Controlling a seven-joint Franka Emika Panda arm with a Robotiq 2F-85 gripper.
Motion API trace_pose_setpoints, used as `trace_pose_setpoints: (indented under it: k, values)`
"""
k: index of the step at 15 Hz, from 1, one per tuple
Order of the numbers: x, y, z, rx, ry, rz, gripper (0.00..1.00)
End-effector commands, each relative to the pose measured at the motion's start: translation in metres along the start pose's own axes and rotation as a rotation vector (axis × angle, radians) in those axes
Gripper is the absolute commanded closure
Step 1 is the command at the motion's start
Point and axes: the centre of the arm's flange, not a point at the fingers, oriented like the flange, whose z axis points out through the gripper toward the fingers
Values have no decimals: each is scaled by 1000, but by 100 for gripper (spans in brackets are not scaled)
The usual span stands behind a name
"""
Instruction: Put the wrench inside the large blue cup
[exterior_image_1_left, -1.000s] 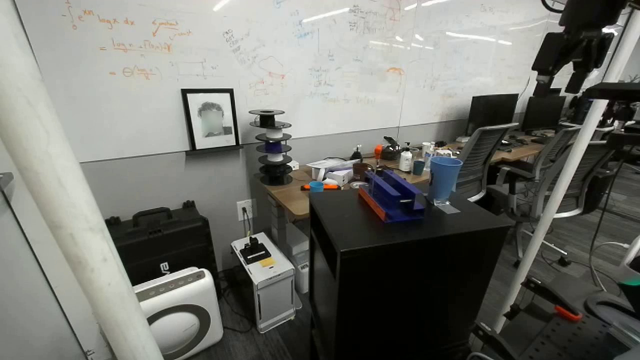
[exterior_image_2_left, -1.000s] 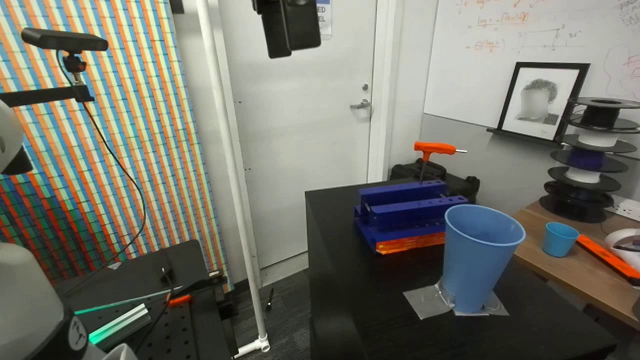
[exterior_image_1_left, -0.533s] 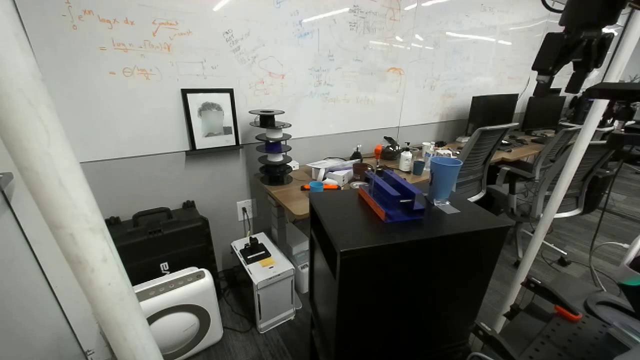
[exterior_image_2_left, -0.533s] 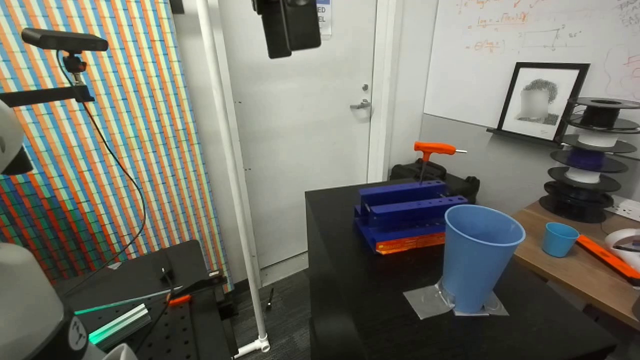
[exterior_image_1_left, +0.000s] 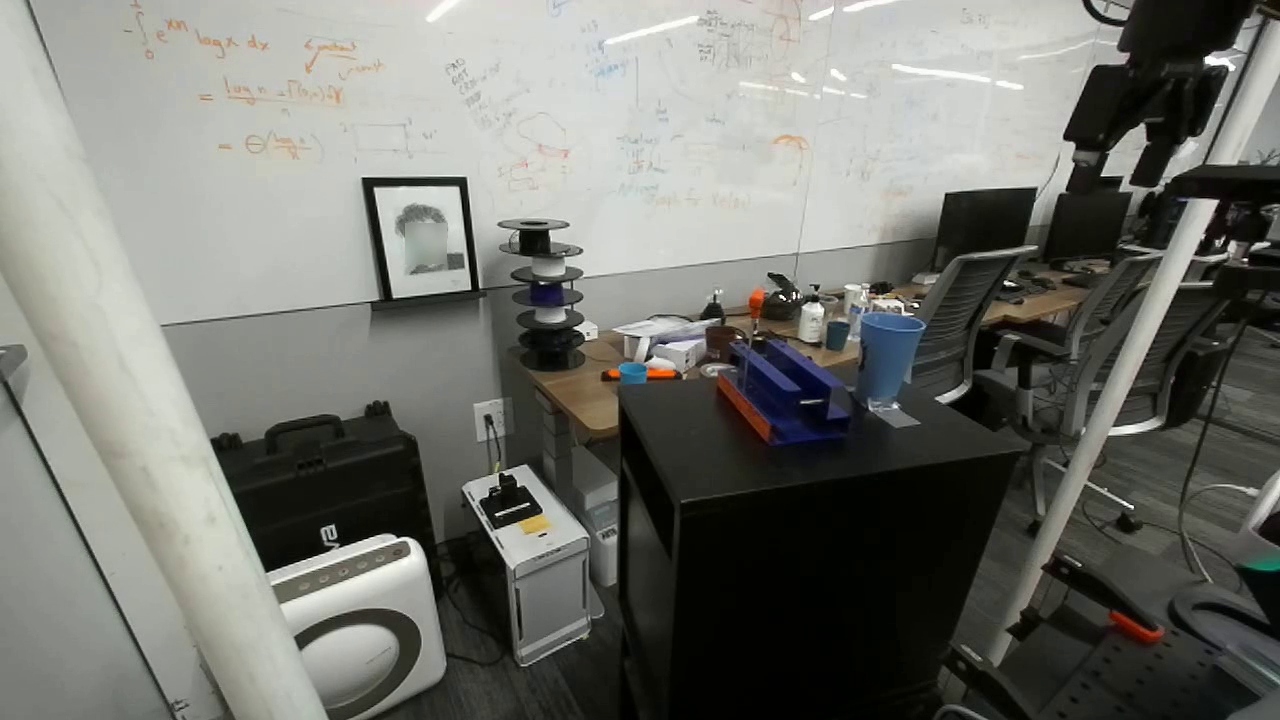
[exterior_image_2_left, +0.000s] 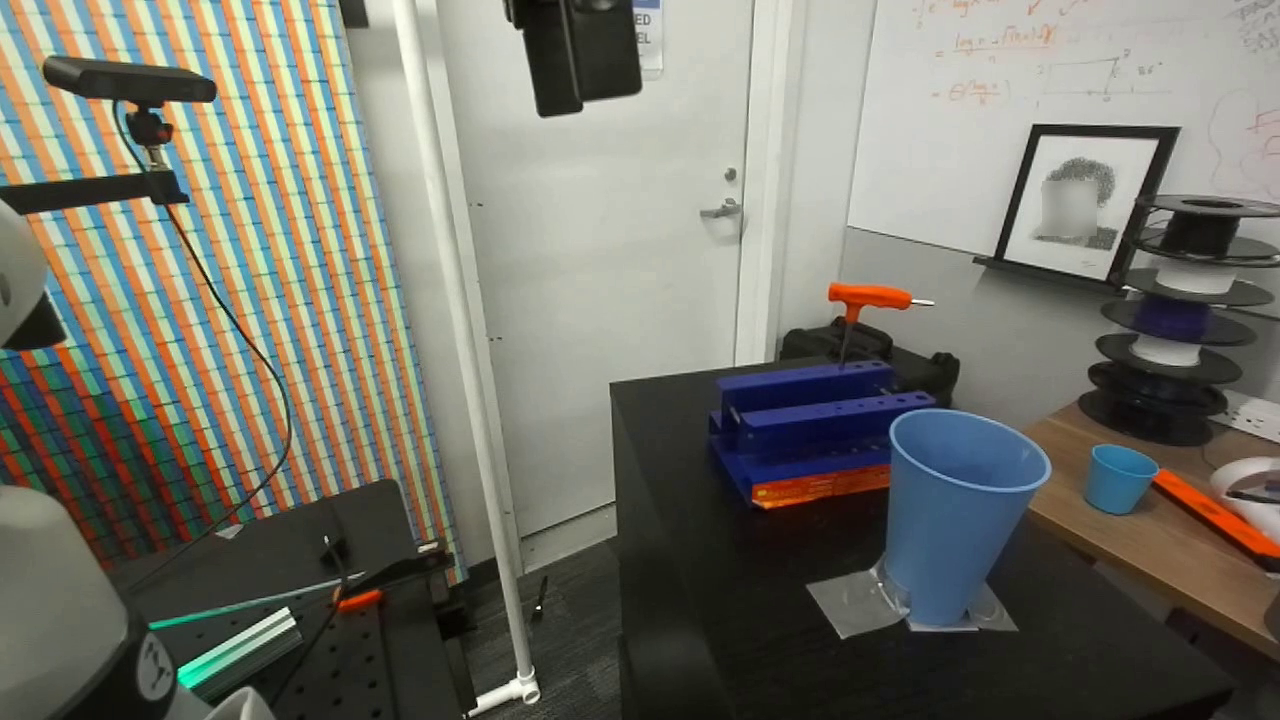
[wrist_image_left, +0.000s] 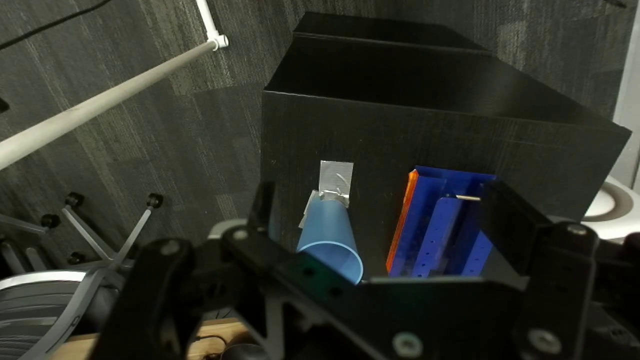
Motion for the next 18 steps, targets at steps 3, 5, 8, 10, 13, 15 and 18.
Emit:
trace_pose_setpoints:
  k: [3, 5, 8, 10, 13, 15, 18]
  values:
    - [14, -11, 2, -39, 88, 75, 0]
    - [34, -28, -3, -23, 197, 146, 0]
    - [76, -52, -7, -12, 338, 251, 0]
    - [106, -69, -2, 22, 413, 332, 0]
    - [133, -84, 12, 79, 520, 449, 0]
    - [155, -92, 27, 129, 567, 531, 0]
    - [187, -102, 49, 191, 532, 594, 0]
